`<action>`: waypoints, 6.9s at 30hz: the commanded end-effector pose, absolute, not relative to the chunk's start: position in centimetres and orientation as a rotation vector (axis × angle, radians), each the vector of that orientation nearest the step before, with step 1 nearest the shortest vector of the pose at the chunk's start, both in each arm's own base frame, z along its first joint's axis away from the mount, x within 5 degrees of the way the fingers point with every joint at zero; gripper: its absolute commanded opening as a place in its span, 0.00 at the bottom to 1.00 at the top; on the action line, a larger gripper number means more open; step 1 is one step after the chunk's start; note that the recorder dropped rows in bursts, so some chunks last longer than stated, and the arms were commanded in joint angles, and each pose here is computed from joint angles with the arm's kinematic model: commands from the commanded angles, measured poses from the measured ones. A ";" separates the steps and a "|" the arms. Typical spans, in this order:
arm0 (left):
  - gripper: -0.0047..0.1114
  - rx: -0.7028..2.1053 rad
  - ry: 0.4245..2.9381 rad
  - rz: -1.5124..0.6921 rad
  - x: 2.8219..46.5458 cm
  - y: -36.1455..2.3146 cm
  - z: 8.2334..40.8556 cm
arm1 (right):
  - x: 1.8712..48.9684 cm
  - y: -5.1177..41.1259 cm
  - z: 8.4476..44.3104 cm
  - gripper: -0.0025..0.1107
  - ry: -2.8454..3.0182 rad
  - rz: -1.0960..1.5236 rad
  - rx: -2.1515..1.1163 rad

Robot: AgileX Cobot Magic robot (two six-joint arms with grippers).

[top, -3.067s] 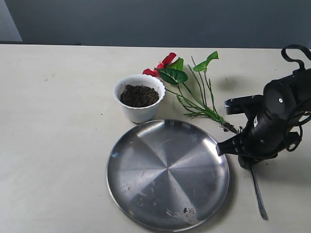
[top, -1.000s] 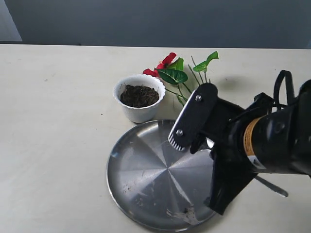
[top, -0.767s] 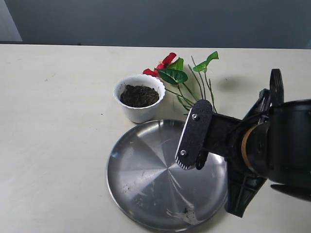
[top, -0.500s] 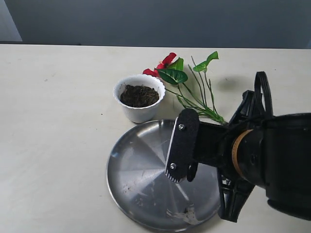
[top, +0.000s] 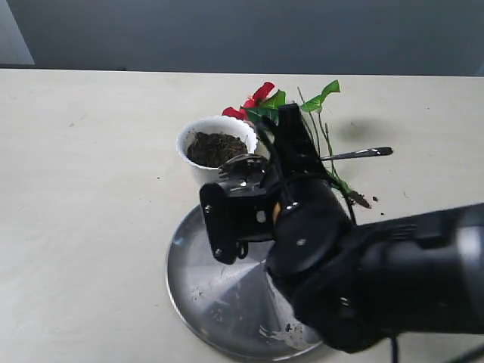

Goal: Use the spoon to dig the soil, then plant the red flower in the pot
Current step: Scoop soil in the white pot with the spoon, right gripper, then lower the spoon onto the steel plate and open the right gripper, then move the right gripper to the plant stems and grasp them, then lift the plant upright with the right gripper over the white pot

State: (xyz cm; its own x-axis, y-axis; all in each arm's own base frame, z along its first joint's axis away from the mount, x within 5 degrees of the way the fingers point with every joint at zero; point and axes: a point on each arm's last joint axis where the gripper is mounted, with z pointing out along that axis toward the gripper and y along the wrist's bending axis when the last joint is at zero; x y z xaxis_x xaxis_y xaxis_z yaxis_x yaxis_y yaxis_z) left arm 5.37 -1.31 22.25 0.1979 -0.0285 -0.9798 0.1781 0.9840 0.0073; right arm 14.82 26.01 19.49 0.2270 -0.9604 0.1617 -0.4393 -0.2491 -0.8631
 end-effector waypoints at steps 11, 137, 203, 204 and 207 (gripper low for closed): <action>0.04 0.131 1.356 -0.156 5.3 -1.4 22.4 | 24.5 30.9 20.3 0.02 1.168 -1.168 -1.787; 0.04 0.130 1.357 -0.155 5.3 -1.3 22.4 | 20.1 29.5 17.6 0.30 2.361 -0.374 -1.655; 0.04 0.132 1.355 -0.157 5.3 -1.4 22.4 | 36.0 19.1 19.5 0.02 2.328 0.189 -0.635; 0.04 0.132 1.355 -0.157 5.3 -1.4 22.4 | 35.8 19.0 20.5 0.02 2.288 0.228 -0.589; 0.04 0.132 1.355 -0.157 5.3 -1.4 22.4 | 34.9 18.9 22.8 0.02 2.167 0.314 -0.482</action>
State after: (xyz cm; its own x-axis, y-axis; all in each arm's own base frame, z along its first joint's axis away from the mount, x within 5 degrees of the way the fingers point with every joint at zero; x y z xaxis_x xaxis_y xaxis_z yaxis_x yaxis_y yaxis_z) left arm 5.37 -1.31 22.25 0.1979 -0.0285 -0.9798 0.1781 0.9840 0.0073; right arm 35.57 19.06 20.65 -0.6122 -0.3386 -0.7145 -0.4770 0.8789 -0.0077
